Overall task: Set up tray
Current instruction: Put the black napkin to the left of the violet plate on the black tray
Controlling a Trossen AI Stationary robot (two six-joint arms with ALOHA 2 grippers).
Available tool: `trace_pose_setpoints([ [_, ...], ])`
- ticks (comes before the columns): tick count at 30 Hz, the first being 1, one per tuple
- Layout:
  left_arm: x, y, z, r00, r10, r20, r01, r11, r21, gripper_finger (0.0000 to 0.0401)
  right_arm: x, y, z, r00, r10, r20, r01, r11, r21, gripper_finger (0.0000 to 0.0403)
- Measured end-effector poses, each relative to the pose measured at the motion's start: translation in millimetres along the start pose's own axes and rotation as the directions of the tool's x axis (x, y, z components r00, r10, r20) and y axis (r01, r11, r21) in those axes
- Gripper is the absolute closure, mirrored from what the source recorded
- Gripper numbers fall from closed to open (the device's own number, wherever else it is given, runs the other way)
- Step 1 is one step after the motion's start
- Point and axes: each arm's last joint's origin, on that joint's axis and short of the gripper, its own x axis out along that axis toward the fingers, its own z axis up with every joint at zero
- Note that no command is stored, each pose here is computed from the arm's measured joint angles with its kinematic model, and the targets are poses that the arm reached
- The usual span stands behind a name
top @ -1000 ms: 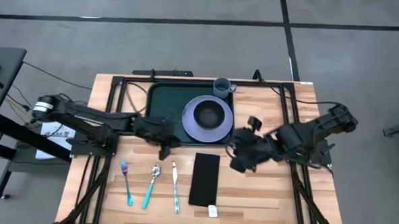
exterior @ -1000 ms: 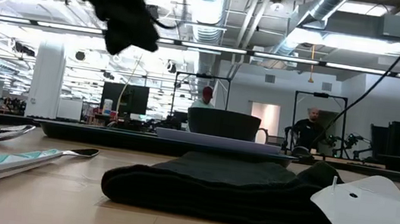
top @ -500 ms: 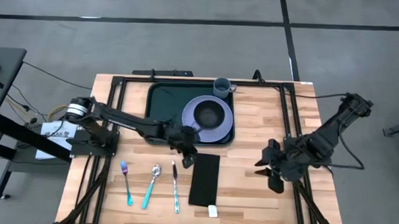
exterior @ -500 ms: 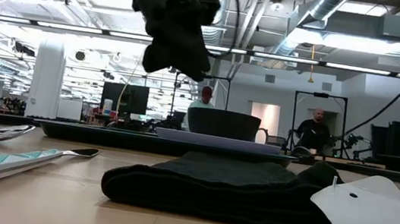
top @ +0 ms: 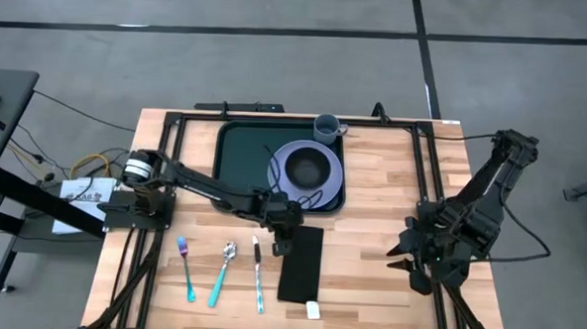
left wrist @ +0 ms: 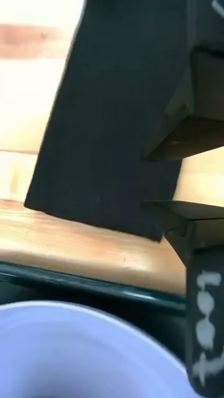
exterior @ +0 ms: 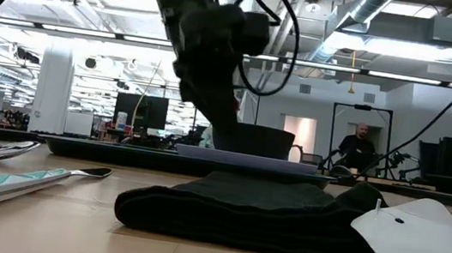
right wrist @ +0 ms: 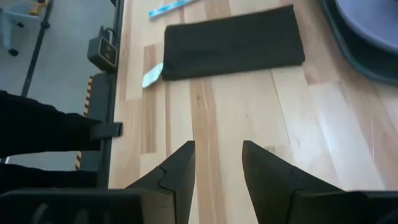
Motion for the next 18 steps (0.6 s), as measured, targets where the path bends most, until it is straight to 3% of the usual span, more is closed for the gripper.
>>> trace_pose_setpoints([
  [18, 21, 5, -3, 0.995, 0.09, -0.031, -0.084, 0.985, 0.147, 0.0271, -1, 1, -6, 1.0, -0.007, 0.006, 0.006, 0.999, 0.031, 0.028],
])
